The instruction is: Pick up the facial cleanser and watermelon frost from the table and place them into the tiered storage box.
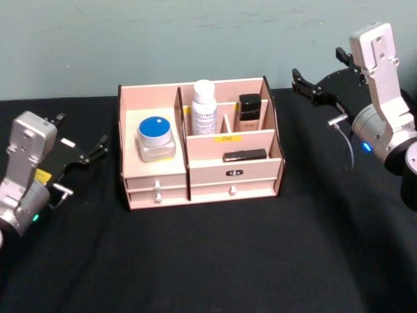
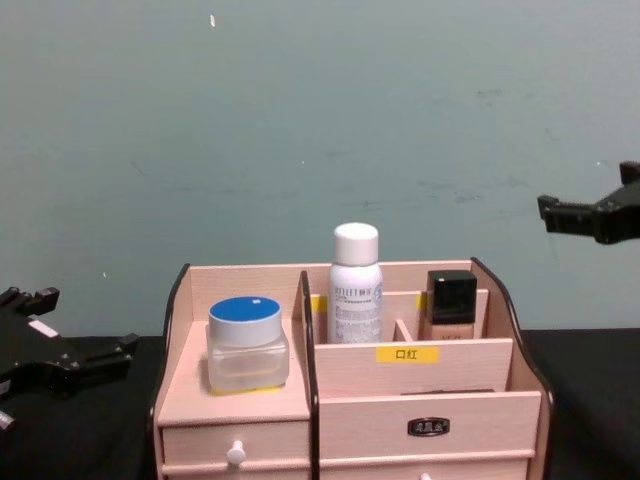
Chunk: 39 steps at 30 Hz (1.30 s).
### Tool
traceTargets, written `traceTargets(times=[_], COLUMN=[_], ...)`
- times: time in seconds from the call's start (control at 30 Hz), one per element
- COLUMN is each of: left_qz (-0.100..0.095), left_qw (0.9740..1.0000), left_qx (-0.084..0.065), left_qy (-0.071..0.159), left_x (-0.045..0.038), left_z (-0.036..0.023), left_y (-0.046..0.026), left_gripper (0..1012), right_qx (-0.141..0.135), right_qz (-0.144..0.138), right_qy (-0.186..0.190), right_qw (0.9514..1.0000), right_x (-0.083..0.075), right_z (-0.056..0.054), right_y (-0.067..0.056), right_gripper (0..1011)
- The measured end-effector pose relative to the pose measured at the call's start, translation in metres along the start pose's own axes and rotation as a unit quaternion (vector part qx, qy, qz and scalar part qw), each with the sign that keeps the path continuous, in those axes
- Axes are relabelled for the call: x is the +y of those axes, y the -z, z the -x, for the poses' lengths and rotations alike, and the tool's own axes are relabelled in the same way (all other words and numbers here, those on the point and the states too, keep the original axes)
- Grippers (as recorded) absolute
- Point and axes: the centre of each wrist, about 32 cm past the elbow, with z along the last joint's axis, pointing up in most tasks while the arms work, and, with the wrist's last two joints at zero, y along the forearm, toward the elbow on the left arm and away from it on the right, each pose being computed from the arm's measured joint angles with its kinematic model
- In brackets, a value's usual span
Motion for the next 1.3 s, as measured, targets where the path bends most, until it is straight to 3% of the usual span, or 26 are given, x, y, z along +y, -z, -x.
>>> traceTargets(times=[0.47, 1.3], left_qz=[0.000, 0.000], left_qw=[1.0000, 1.0000], left_qx=[0.000, 0.000], left_qy=[0.000, 0.000], left_x=[0.0000, 0.0000], left_z=[0.0000, 0.0000], left_y=[0.0000, 0.0000], left_gripper=[1009, 1010], right_qx=[-0.006, -0.005], right_qz=[0.039, 0.038], right_qy=[0.004, 0.003], right_qw=[0.9992, 0.9993], right_x=[0.004, 0.005], right_z=[0.004, 0.003], right_y=[0.023, 0.022], right_gripper=[1002, 1002])
